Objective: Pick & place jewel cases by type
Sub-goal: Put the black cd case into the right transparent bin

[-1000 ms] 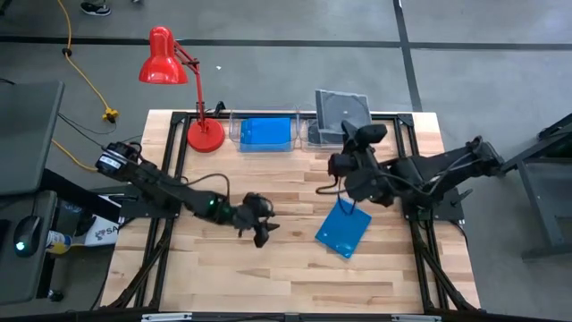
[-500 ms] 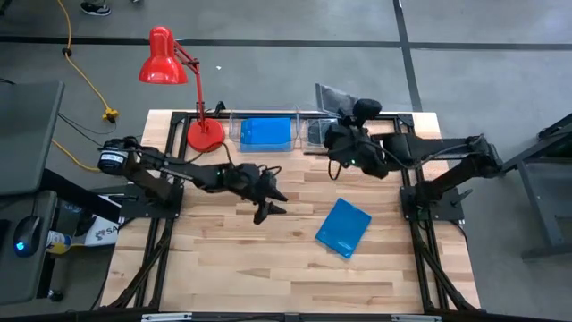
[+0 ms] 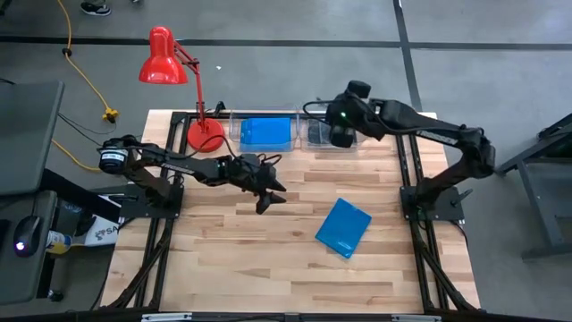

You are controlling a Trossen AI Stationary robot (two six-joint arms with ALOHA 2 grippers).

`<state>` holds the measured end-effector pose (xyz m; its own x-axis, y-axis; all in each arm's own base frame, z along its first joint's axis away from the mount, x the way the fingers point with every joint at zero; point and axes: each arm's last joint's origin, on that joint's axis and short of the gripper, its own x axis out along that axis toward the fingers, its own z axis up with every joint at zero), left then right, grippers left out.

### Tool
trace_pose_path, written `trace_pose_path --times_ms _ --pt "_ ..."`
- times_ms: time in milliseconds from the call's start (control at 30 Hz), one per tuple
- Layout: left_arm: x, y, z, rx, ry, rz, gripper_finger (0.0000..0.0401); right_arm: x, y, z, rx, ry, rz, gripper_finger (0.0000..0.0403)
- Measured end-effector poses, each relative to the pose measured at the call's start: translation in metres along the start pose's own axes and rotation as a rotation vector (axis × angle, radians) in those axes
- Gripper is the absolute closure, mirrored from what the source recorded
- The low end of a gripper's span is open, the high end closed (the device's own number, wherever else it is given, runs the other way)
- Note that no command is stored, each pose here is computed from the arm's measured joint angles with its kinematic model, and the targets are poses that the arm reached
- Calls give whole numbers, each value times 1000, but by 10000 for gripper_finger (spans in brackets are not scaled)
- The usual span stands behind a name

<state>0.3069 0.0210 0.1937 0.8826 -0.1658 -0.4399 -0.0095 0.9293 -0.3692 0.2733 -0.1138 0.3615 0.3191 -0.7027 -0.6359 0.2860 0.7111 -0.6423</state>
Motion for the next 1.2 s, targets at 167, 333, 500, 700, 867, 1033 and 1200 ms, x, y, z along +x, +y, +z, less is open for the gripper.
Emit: trace_pose_path --times_ms 167,333,500,700,867,1033,1200 --pt "0 2 1 -46 -21 60 187 31 -3 -1 -95 33 94 381" --pt "0 2 1 -76 -29 78 187 58 -3 -5 -153 72 177 395" --pt "1 0 0 -104 -33 89 187 84 -8 -9 -97 101 224 382" --pt "3 -10 -3 -107 -39 111 187 109 -13 -18 -59 138 277 390" --pt "4 -16 -5 -95 -43 125 187 119 -17 -23 -67 137 310 389" --pt "5 -17 -6 -107 -46 130 187 122 -19 -25 -116 123 330 377" --pt "5 -17 -6 -107 -46 132 187 123 -21 -26 -143 108 349 395"
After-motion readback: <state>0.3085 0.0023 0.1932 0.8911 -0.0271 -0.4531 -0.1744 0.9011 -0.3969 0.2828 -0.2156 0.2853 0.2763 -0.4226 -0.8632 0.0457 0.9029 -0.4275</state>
